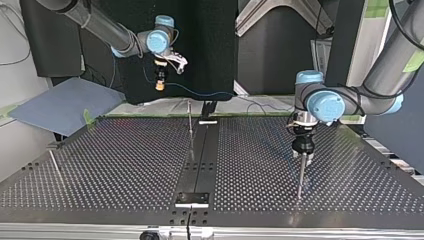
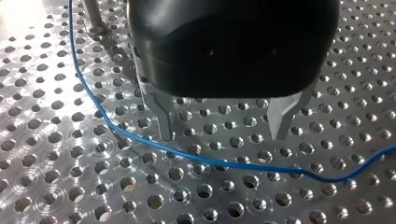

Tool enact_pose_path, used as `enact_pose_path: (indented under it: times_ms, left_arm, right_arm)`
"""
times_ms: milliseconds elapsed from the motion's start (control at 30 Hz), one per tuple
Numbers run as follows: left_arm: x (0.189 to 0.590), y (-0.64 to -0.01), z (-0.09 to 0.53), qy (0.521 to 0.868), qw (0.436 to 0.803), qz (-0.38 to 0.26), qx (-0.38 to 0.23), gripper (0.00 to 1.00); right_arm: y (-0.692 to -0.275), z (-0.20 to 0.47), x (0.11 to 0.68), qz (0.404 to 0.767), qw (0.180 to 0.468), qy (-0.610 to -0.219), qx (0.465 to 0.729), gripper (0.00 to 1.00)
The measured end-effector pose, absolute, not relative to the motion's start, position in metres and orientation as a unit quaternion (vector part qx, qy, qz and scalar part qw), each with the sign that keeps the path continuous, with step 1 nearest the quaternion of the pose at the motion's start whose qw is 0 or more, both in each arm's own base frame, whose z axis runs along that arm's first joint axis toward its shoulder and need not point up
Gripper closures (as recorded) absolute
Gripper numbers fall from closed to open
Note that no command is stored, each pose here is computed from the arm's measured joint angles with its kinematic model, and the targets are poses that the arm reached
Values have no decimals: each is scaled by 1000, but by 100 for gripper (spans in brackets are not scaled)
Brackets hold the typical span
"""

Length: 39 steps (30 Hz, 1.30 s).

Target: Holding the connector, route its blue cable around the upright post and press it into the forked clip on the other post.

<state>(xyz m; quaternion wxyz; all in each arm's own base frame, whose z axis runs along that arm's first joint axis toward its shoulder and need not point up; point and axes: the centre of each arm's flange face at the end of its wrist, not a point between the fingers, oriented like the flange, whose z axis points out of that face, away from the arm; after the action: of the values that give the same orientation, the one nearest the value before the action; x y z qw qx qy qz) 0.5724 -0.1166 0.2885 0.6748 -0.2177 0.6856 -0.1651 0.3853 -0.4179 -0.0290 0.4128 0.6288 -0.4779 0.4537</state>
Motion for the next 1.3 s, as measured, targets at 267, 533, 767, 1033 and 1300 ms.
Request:
enact_pose_path:
  times_ms: [267, 533, 767, 1033, 1300]
  left_arm:
    - [572, -117, 288, 686, 674, -165, -218, 0]
    - [572, -117, 288, 686, 674, -165, -218, 0]
    - [572, -117, 288, 688, 672, -164, -219, 0]
    - [568, -121, 286, 695, 659, -177, -225, 0]
    - [558, -123, 309, 686, 652, -216, -238, 0]
  right_arm:
    - [-432, 9, 383, 487, 414, -469, 609, 100]
    - [-440, 22, 371, 503, 407, -462, 607, 100]
    - [-435, 15, 358, 517, 391, -461, 606, 100]
    - [-438, 15, 360, 542, 373, -444, 608, 100]
    - [-436, 14, 365, 557, 352, -426, 620, 100]
